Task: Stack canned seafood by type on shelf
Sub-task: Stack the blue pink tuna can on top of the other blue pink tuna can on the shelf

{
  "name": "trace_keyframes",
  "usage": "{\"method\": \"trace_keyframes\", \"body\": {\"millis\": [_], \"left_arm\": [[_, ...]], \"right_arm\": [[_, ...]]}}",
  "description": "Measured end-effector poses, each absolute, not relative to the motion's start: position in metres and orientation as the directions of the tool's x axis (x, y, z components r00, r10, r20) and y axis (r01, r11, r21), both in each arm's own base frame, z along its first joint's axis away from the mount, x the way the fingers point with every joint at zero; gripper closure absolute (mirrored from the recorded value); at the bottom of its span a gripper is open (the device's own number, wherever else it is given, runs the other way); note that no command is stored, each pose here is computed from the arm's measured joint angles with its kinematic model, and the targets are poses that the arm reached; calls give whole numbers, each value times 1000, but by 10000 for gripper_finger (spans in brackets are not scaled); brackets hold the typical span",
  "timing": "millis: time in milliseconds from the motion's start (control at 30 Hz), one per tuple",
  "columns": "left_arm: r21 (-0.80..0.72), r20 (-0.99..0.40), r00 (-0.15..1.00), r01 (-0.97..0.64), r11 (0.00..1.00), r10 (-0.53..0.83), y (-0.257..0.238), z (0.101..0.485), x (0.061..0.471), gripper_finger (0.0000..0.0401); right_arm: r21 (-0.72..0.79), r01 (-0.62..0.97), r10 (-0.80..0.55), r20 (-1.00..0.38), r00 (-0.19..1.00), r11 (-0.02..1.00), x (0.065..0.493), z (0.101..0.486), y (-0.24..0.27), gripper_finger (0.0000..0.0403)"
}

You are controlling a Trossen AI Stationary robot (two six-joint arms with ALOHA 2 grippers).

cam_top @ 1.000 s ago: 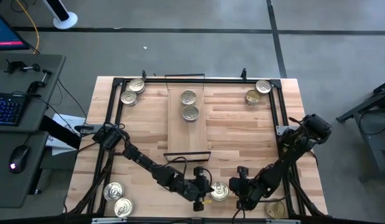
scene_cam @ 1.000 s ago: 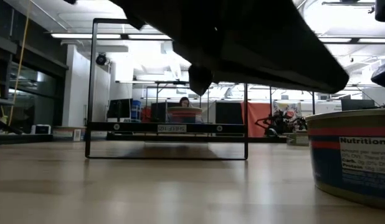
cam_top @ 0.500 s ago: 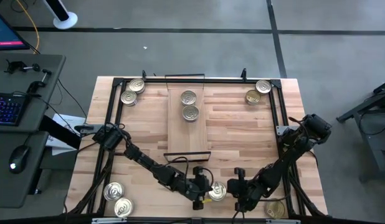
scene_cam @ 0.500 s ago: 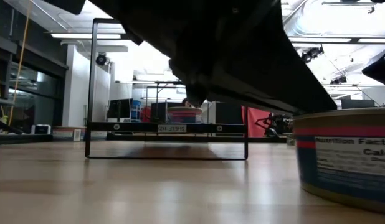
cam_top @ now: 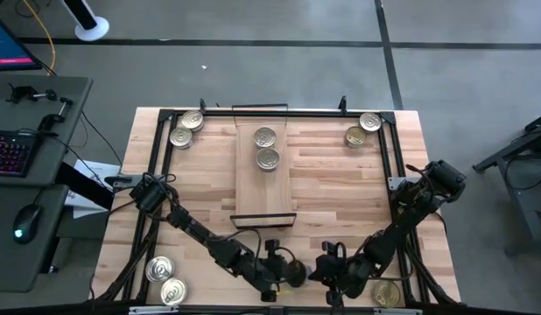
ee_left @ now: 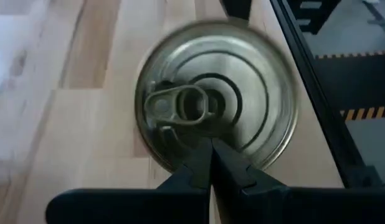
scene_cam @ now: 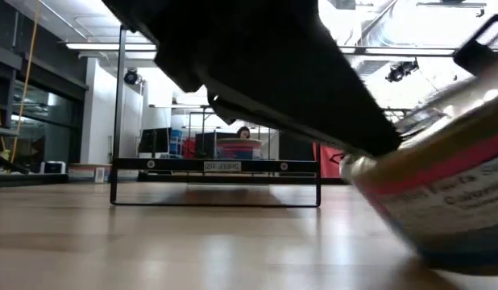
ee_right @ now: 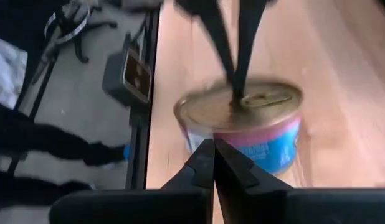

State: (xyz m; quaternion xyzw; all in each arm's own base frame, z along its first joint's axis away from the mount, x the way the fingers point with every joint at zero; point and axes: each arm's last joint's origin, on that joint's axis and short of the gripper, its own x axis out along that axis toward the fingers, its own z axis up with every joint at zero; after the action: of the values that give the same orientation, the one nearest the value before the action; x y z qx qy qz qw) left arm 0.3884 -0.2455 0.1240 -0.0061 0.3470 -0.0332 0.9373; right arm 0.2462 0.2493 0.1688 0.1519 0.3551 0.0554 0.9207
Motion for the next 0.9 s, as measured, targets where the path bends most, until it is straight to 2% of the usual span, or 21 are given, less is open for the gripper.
{"method": "trace_keyframes", "body": {"millis": [133,400,500,633,733,900], "left_arm": [[4,-706,707,66,998,-44,-243,111,384,401],[41,-758,651,87,995,-26,-244,116,374,401],[49,-786,618,88,995,-16,-244,119,368,401],[66,-821,571,70,995,14,-238,128,360,401],[82,-822,569,73,994,26,-235,141,357,401],[103,-785,620,100,990,19,-230,169,353,401]], "right_arm": [[313,-1,197,-595,779,950,251,173,249,403],[351,-10,213,-545,811,936,261,187,252,403],[433,8,247,-528,813,901,268,205,258,403],[547,125,266,-579,771,828,285,236,258,403],[499,136,239,-615,751,856,299,265,256,403],[306,113,159,-736,658,945,314,296,259,403]]}}
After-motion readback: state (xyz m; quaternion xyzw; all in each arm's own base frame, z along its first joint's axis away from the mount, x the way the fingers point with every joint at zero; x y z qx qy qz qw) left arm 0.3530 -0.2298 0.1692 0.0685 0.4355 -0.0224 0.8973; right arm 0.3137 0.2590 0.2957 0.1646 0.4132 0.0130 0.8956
